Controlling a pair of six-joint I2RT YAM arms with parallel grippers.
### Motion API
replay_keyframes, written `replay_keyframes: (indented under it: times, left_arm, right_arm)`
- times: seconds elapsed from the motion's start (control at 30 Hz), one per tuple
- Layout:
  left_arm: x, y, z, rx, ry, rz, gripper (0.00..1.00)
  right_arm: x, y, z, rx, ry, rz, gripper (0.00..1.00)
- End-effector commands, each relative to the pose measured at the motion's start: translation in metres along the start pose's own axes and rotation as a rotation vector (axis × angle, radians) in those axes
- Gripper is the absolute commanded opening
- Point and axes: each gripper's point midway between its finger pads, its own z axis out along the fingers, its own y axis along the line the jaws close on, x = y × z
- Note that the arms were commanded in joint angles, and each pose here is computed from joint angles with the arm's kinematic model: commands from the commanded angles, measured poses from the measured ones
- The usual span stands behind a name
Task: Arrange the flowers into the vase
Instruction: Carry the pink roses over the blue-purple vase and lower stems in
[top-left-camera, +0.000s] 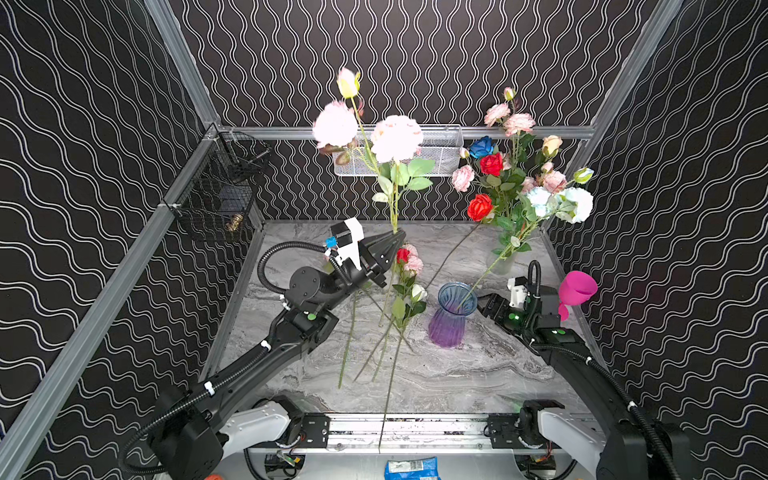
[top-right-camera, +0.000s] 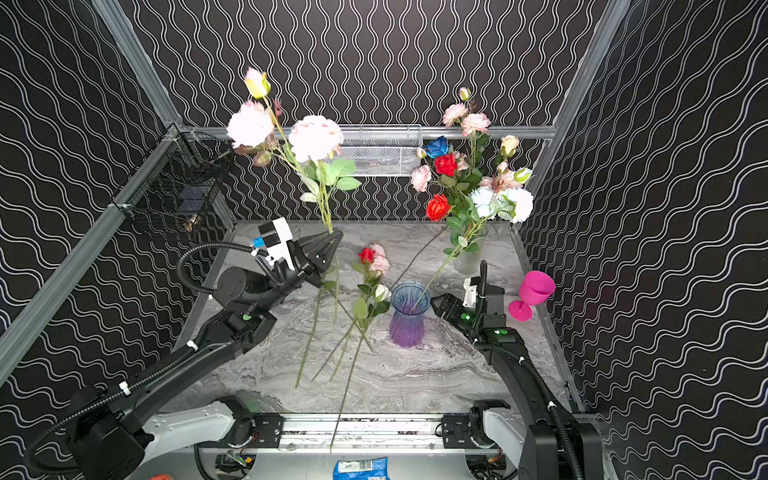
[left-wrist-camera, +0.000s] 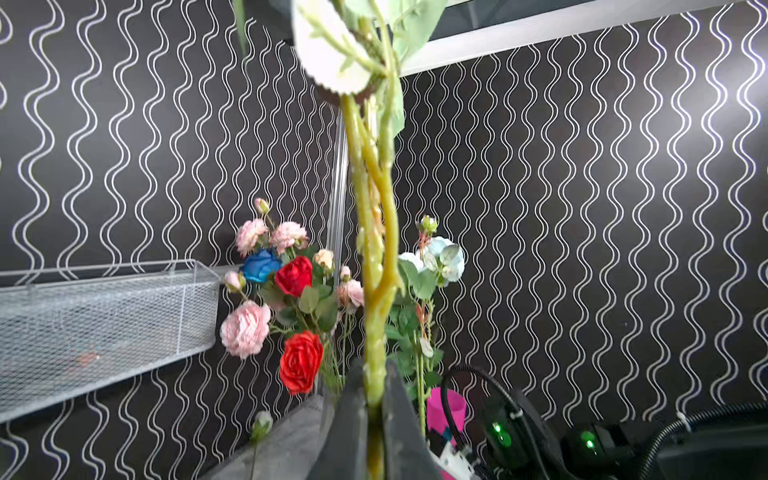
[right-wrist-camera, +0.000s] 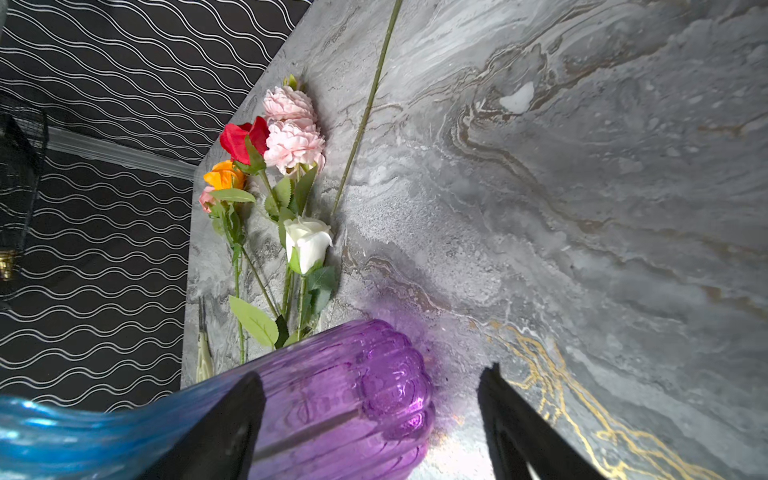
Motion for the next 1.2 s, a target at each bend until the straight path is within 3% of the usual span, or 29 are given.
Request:
replay_keyframes:
  times: [0.0,0.4,0.77,1.17]
  left_arm:
    - [-0.021,-0.006,0.013,0.042,-0.070,0.048,0.00]
    - [-0.013,-0.033,0.065,0.149,-0.058,0.012,0.00]
    - [-0.060,-0.069,0.107,0.273,-0.155,-0.104,0.00]
    - [0.017,-0.087,0.135,0.321,-0.095,-0.221,0.00]
  right_arm:
    - [-0.011,0.011,0.001,-0.047,-0.037,-0.001,0.82]
    - [-0.017,0.012,-0.003,-0.029,-0.060,0.018,0.81]
    - [-0.017,0.011,-0.004,-0.022,-0.063,0.021,0.81]
    - [-0.017,0.012,-0.005,-0.023,-0.061,0.020,0.81]
